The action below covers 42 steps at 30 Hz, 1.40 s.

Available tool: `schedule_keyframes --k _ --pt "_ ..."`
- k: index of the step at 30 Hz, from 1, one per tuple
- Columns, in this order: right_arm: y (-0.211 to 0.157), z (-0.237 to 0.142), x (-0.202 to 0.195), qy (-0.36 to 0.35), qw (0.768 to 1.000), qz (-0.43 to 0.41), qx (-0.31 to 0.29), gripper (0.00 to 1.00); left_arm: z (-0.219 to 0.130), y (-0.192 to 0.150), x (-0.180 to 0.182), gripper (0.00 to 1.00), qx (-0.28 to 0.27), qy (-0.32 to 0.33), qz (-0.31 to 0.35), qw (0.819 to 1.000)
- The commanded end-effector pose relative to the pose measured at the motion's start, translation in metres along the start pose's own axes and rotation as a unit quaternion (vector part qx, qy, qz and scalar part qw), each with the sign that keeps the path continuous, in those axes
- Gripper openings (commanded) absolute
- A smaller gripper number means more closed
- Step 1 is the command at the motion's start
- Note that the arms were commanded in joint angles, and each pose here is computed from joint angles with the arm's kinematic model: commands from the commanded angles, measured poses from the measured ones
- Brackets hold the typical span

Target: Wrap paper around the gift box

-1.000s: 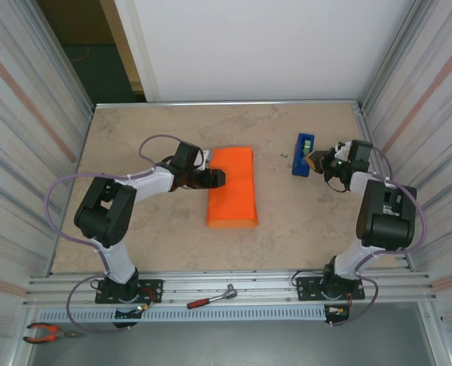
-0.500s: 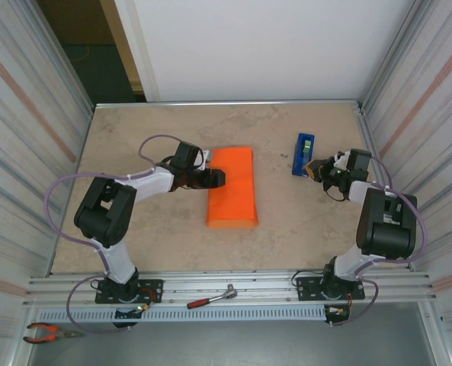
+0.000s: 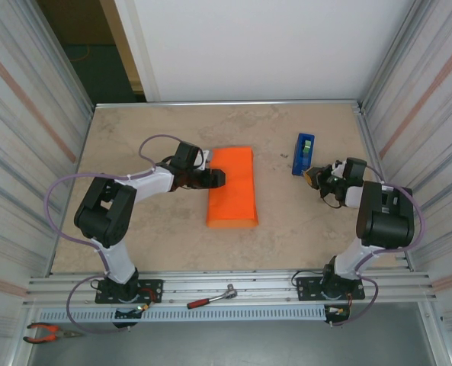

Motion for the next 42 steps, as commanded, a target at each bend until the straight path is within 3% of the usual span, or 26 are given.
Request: schedule_keyframes --k 1,24,34,42 --pt "-0.008 0.005 -0.024 -0.025 0.999 0.047 0.009 0.0 0.022 -0.052 0.041 0.65 0.098 0.1 -0.023 0.99" --pt "-0.028 0.032 -0.022 -0.018 0.998 0.036 0.037 0.0 0.021 -0.053 0.041 0.65 0.096 0.102 -0.022 0.99" --pt "-0.043 0.024 0.048 0.012 0.994 -0.065 0.085 0.0 0.021 -0.054 0.042 0.65 0.098 0.102 -0.024 0.99" --pt "-0.073 0.047 0.095 0.039 0.975 -0.133 0.174 0.0 0.022 -0.054 0.043 0.65 0.097 0.103 -0.024 0.99"
Point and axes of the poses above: each hand's point on the last joint's axis, 136 mm out from that joint toward the fingers, its own z axis out along the fingers, its own x axis along the line the jaws close on, y = z × x, the point moved 8 cm from there along -z, back along the fingers, and after that the axes turned 3 degrees about -z, right-handed, at the moved point
